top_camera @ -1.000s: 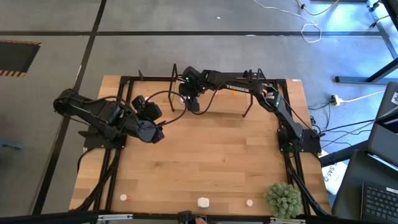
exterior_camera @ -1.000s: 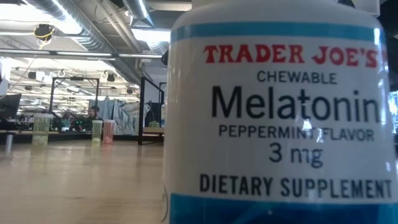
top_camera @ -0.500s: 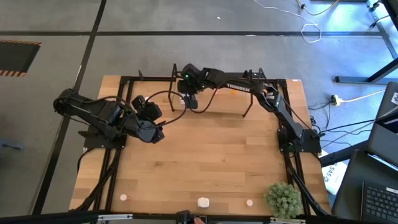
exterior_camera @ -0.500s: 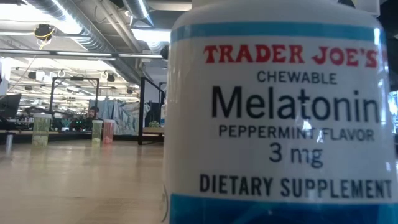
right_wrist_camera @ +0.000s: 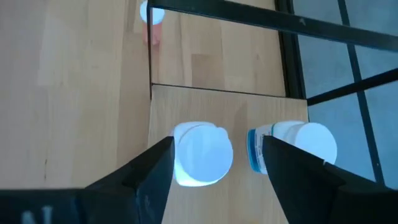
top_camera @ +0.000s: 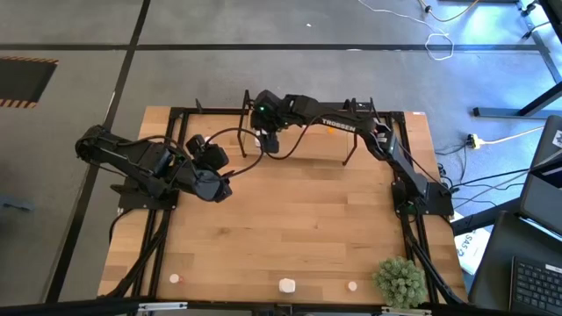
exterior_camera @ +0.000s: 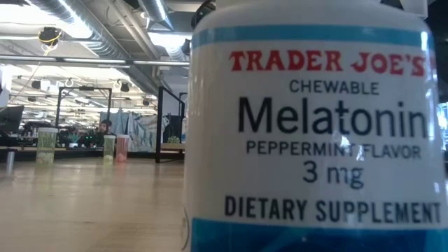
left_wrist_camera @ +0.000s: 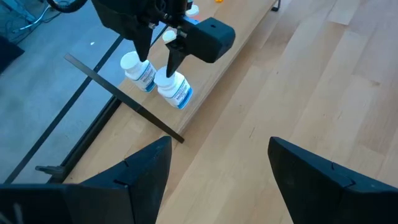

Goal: Pick and place medicine bottles onto shelf by color
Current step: Put the top white pill bottle on the shelf aligned with the other white pill bottle

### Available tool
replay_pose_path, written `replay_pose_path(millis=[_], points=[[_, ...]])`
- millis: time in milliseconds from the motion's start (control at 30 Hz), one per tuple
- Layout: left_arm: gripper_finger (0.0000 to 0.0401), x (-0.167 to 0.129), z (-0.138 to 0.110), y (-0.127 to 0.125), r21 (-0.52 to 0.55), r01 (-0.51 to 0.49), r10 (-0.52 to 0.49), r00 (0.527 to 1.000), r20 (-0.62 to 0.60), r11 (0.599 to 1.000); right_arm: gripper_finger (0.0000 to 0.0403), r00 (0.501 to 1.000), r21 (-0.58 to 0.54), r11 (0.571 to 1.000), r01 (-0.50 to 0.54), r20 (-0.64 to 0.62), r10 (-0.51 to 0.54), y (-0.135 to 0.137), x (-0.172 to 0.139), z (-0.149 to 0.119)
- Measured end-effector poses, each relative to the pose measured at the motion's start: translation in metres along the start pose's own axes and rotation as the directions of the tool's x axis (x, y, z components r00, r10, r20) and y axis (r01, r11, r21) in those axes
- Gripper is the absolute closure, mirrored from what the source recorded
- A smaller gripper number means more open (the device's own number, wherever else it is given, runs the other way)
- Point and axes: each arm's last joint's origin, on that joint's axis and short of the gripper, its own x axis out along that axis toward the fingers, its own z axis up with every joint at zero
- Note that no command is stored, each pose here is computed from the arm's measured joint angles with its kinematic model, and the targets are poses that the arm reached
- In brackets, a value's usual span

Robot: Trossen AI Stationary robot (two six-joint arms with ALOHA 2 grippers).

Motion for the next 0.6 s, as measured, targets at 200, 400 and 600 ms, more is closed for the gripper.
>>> replay_pose_path(millis=[200, 400, 600], points=[[0.0138, 0.0, 0.0, 0.0, 0.0, 0.0, 0.0, 1.0, 0.0, 1.0, 0.0159, 0.997, 0.005, 0.999, 0.041, -0.066, -0.041, 0.021, -0.001, 0.002], [0.0138, 0.0, 0.0, 0.0, 0.0, 0.0, 0.0, 1.0, 0.0, 1.0, 0.0159, 0.984, 0.006, 0.993, 0.119, -0.133, -0.117, 0.044, -0.003, 0.003], [0.0138, 0.0, 0.0, 0.0, 0.0, 0.0, 0.0, 1.0, 0.0, 1.0, 0.0192, 0.979, -0.013, 0.993, 0.117, -0.166, -0.118, 0.062, 0.008, -0.002]])
